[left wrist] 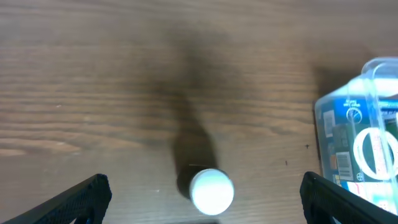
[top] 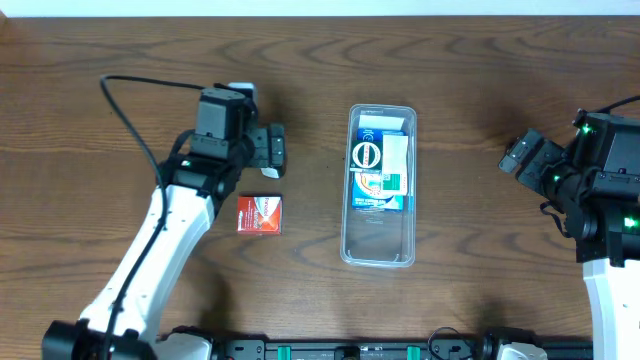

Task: Pack container
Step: 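Reach the left gripper to the dark bottle and grasp its cap, then carry the bottle into the container and release it with the left gripper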

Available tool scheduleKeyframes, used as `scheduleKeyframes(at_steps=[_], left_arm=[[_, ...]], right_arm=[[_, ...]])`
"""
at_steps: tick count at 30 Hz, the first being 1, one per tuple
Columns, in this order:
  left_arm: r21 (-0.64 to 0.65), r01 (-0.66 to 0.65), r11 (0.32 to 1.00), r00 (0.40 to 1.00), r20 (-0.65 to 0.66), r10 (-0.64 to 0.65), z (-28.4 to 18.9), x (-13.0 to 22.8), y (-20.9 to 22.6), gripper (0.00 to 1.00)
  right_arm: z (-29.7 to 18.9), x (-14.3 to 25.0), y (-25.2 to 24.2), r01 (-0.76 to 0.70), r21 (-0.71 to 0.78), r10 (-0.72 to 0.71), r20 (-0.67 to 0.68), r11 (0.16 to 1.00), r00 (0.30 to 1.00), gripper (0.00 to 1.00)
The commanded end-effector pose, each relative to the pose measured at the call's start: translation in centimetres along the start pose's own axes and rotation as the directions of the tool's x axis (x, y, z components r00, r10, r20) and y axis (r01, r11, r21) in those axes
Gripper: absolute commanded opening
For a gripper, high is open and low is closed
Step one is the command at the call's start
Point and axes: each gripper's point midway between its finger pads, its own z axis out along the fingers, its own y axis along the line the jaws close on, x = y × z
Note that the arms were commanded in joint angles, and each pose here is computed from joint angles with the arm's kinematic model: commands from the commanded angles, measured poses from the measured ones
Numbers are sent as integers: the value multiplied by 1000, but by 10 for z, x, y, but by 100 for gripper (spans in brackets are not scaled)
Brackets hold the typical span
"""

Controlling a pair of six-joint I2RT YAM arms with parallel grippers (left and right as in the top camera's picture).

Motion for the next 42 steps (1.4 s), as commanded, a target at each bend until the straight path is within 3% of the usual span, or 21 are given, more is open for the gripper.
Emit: scheduleKeyframes(at_steps=[1, 8, 11, 17, 24, 30, 35, 42], left_arm=[[8, -10, 1000, 999, -44, 11, 18, 6, -5, 98], [-10, -11, 1000, 993, -121, 10, 43, 25, -1, 100], [-12, -11, 1000, 991, -132, 9, 43, 28, 0, 87], [-14, -7, 1000, 990, -143, 5, 43, 31, 0, 47], [-18, -4, 1000, 985, -174, 1, 42, 38, 1, 43], [-17, -5, 1000, 986, -167, 2, 42, 37, 1, 31], [-14, -7, 1000, 988, -156, 5, 43, 34, 1, 12], [8, -24, 1000, 993, -119, 25, 25, 23, -11, 7]], right_arm=[[-1, -2, -3, -15, 12, 15, 8, 1000, 1000, 99], [-1, -2, -3, -15, 12, 15, 8, 1000, 1000, 99], [-1, -2, -3, -15, 12, 15, 8, 1000, 1000, 99], [-1, -2, -3, -15, 12, 15, 8, 1000, 1000, 99], [-1, -2, -3, -15, 12, 15, 8, 1000, 1000, 99], [-1, -2, -3, -15, 12, 15, 8, 1000, 1000, 99], [-1, -2, -3, -15, 12, 15, 8, 1000, 1000, 99], [-1, -2, -3, -15, 12, 15, 8, 1000, 1000, 99]])
